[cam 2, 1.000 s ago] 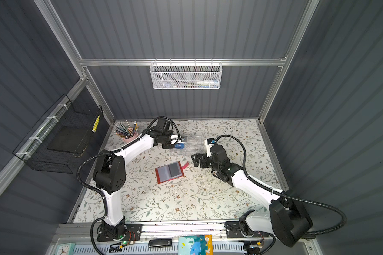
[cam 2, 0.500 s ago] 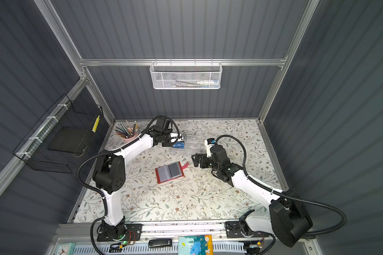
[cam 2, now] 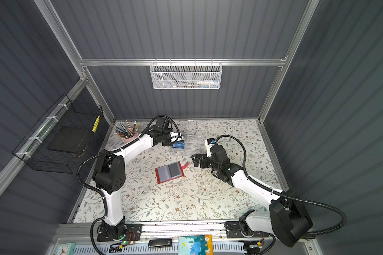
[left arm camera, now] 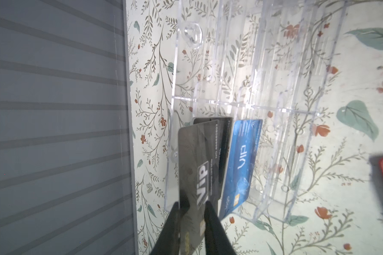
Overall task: Take the credit cards out of the card holder
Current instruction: Place the credit card in the storage box.
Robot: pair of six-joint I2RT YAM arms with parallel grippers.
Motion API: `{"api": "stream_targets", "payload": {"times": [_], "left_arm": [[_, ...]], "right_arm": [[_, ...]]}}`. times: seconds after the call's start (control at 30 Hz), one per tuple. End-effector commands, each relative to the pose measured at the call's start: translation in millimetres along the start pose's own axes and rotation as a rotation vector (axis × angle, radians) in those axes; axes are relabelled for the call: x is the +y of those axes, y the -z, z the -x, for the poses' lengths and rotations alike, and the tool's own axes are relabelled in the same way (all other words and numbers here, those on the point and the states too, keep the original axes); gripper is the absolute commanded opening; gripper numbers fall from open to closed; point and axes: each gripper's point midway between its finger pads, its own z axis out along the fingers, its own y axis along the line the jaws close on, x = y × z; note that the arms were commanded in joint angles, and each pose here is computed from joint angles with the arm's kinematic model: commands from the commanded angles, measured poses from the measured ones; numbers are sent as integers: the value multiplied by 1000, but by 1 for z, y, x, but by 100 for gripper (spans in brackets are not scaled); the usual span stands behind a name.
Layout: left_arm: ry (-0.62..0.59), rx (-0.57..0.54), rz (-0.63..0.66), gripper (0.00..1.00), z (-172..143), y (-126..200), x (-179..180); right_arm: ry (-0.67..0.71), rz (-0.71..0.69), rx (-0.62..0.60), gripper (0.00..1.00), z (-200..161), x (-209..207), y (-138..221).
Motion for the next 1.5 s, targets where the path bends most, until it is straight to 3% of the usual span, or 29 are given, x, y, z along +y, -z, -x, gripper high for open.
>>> {"api": "stream_targets", "payload": {"times": [0.0, 0.33, 0.43, 0.6, 0.77, 1.07, 1.33, 1.47], "left_arm": [[-41, 5, -58, 22, -2, -12, -21], [-26, -4, -58, 28, -2, -16, -28], [-24, -6, -53, 36, -1, -15, -28], [-15, -16, -30, 38, 1, -14, -24], [-2, -33, -12, 47, 4, -11, -22], [21, -52, -8, 51, 5, -10, -26], [21, -80, 72, 54, 11, -4, -14], [24, -66, 69, 68, 3, -10, -28]], "right_arm": [[-3, 8, -13, 99, 2, 0, 2], [-5, 9, -9, 99, 0, 0, 0], [-8, 12, -8, 99, 0, 0, 0], [-10, 13, -10, 99, 0, 0, 0], [-11, 14, -9, 99, -1, 0, 0], [-13, 20, -13, 99, 0, 1, 2], [-16, 25, -14, 99, 0, 2, 2], [-16, 24, -12, 99, -1, 2, 2]]}}
